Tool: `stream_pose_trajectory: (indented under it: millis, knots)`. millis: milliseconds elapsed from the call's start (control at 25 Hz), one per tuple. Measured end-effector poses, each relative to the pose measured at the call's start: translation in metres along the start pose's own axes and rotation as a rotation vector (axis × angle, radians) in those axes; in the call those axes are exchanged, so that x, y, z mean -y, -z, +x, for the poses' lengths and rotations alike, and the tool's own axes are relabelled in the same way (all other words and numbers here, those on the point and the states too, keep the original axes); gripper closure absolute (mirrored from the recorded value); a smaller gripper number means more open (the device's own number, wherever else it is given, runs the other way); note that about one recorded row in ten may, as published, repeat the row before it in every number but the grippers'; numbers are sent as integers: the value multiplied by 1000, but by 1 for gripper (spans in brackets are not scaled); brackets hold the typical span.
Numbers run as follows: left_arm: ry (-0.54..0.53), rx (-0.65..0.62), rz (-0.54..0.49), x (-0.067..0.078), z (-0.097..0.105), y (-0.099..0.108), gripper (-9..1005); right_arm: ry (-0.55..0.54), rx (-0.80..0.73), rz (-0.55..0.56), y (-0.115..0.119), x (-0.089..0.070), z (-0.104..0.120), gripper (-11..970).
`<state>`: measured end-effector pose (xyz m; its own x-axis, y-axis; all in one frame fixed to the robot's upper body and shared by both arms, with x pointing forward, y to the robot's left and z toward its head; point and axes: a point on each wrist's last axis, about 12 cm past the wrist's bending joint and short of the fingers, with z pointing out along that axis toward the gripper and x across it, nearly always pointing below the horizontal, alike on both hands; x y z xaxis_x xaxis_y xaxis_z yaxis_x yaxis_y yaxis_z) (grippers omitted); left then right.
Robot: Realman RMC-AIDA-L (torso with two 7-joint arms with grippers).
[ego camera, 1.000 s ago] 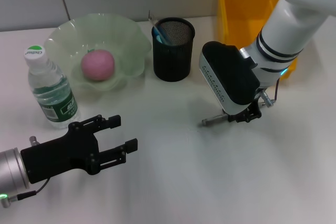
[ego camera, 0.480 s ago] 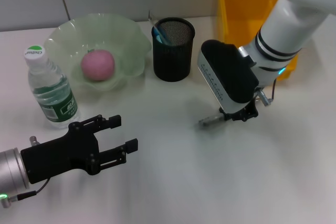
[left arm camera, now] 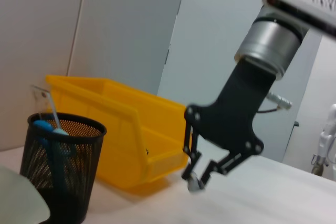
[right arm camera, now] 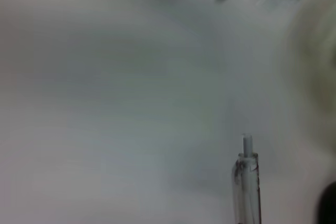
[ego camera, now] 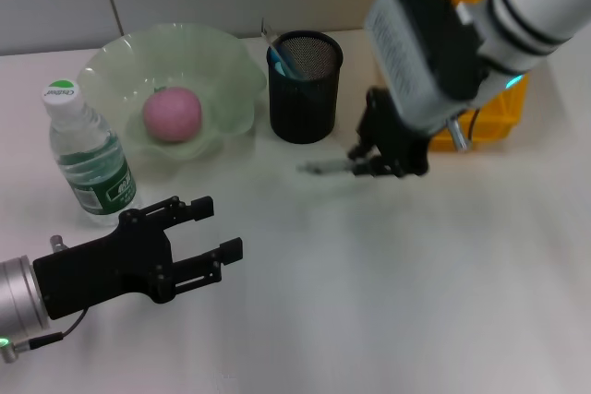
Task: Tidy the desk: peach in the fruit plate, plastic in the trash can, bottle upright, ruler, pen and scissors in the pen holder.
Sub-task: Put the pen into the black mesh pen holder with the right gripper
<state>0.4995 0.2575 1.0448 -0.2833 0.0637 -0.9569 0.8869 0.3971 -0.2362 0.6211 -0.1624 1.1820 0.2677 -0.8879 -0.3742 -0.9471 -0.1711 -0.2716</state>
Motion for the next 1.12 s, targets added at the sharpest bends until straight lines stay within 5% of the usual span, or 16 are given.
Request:
stream_pose_trajectory:
  millis: [280,480,880,1120]
  knots:
    - [-9,18,27,0,-6,2,249,-233,407,185,40,-10,13,811]
    - [-21,27,31,2,-6,2,248,-376,615,303,48,-20,30,806]
    - [-71,34,13,5,0,6,248,-656,868,511,29,-23,63,797]
    - [-79,57,2,5,-1,8,248,-733,904,562,10,-17,70,792]
